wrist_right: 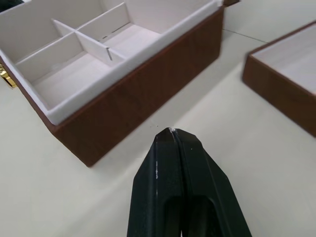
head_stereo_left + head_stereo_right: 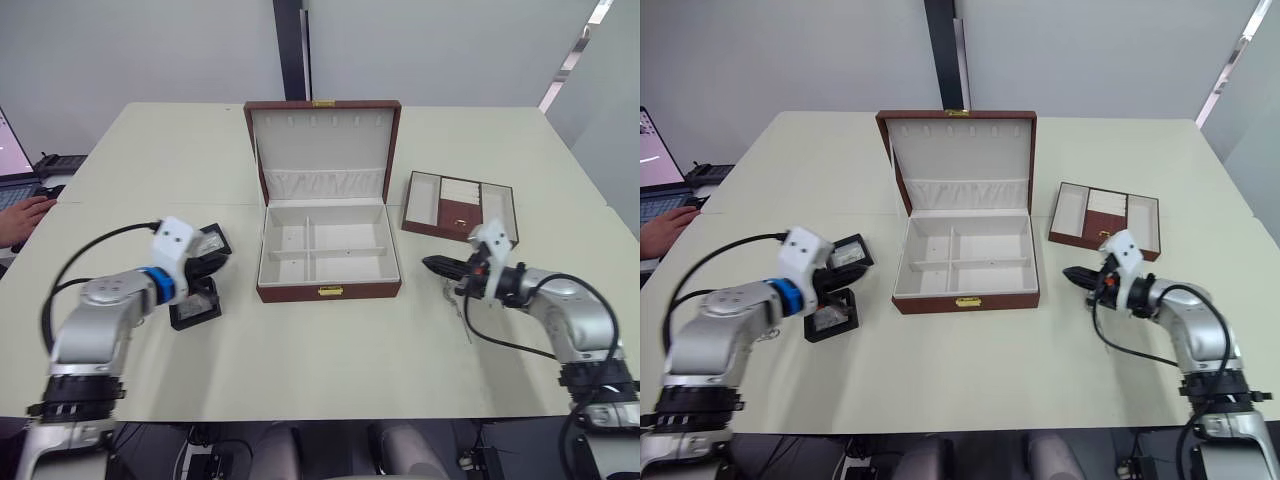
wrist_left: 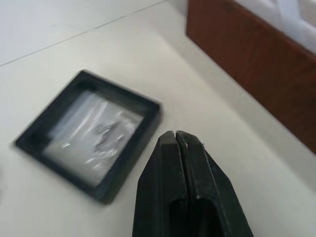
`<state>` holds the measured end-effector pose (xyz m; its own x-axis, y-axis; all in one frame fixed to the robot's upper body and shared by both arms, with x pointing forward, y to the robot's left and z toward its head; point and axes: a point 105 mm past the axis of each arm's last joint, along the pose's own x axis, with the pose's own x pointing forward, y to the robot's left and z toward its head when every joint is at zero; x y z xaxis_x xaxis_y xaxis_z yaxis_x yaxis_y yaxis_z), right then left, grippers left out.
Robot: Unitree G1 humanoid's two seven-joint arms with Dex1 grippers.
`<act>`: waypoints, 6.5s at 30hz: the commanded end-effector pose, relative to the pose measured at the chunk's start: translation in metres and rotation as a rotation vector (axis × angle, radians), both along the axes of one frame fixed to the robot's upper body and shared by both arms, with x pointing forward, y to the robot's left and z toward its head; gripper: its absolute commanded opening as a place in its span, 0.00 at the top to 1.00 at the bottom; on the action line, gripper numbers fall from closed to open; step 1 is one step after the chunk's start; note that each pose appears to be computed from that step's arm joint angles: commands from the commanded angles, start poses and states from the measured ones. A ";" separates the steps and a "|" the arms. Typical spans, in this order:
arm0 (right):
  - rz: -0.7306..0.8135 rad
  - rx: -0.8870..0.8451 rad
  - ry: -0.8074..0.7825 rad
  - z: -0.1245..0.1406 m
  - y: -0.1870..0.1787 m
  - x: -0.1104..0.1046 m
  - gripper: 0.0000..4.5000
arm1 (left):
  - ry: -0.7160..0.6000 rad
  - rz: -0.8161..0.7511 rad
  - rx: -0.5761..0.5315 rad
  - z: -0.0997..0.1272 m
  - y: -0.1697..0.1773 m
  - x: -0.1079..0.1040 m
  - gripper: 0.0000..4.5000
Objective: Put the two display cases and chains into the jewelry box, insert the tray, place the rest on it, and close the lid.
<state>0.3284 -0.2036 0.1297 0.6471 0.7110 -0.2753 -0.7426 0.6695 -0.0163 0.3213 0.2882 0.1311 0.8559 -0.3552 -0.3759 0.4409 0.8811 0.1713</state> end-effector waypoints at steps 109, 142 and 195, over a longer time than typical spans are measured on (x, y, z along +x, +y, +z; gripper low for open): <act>0.600 -0.020 -0.209 0.087 0.095 -0.036 0.00 | -0.080 0.720 -0.234 -0.092 0.079 -0.085 1.00; 0.476 0.044 -0.263 0.104 0.077 -0.033 0.00 | -0.279 0.064 -0.297 0.062 -0.046 -0.038 1.00; 0.247 0.058 -0.279 0.105 0.048 -0.024 0.00 | -0.329 0.051 -0.380 0.049 -0.159 0.046 1.00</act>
